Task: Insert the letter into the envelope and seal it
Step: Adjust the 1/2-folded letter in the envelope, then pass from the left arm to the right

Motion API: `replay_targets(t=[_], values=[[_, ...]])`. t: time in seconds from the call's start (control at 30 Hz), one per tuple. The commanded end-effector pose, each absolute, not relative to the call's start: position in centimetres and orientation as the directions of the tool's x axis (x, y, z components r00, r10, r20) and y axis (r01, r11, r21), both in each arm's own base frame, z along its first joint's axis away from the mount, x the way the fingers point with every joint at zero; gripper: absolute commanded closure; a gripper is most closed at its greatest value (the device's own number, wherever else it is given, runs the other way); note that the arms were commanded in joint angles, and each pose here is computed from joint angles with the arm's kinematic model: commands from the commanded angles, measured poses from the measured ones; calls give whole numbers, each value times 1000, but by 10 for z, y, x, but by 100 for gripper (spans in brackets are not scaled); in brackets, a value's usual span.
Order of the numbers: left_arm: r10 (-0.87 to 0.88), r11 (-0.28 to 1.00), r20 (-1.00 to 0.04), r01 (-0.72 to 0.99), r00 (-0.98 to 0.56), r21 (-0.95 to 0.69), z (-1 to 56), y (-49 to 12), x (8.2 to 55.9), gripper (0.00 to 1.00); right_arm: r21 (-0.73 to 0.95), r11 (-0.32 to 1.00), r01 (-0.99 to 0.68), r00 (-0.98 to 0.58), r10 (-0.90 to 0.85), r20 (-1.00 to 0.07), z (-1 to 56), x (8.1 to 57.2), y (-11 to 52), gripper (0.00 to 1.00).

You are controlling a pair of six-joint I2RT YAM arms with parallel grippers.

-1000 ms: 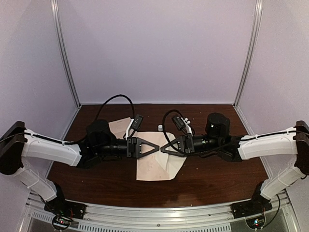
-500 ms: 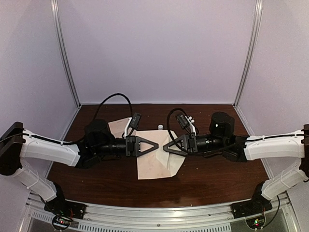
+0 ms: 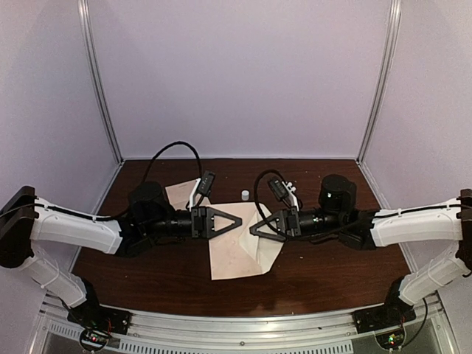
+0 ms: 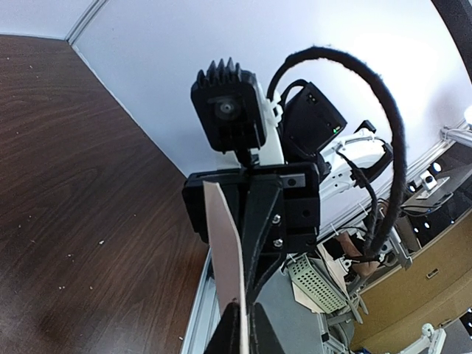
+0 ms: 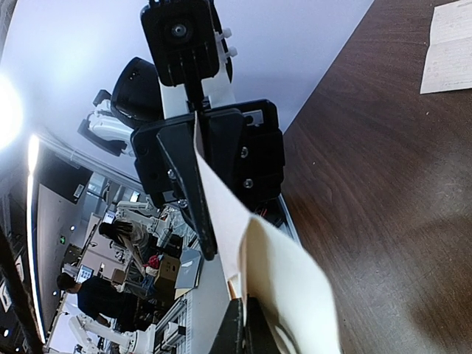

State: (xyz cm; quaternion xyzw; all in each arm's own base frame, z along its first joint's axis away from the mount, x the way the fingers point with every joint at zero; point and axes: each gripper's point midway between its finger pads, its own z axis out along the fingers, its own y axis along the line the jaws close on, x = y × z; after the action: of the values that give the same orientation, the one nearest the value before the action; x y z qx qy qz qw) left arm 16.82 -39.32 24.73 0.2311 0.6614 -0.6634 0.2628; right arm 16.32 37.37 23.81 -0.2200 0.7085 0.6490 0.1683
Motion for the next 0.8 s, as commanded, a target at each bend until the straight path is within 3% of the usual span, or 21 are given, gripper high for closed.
replay_targets(t=[0.0,0.43,0.67,0.77], values=[[-61,-25,-677,679,-734,-734,258,-394,167,95,832,36,-553,-831,-84,-549,246,166,381,100],[-73,-1,-678,680,-731,-733,256,-393,172,93,825,39,-563,-826,-60,-561,250,169,384,100],[-96,219,-651,622,-753,-752,232,-367,200,38,828,218,-517,-850,-13,-527,222,191,349,100],[-95,282,-651,607,-753,-743,226,-356,208,28,825,299,-479,-864,7,-504,205,202,327,100]])
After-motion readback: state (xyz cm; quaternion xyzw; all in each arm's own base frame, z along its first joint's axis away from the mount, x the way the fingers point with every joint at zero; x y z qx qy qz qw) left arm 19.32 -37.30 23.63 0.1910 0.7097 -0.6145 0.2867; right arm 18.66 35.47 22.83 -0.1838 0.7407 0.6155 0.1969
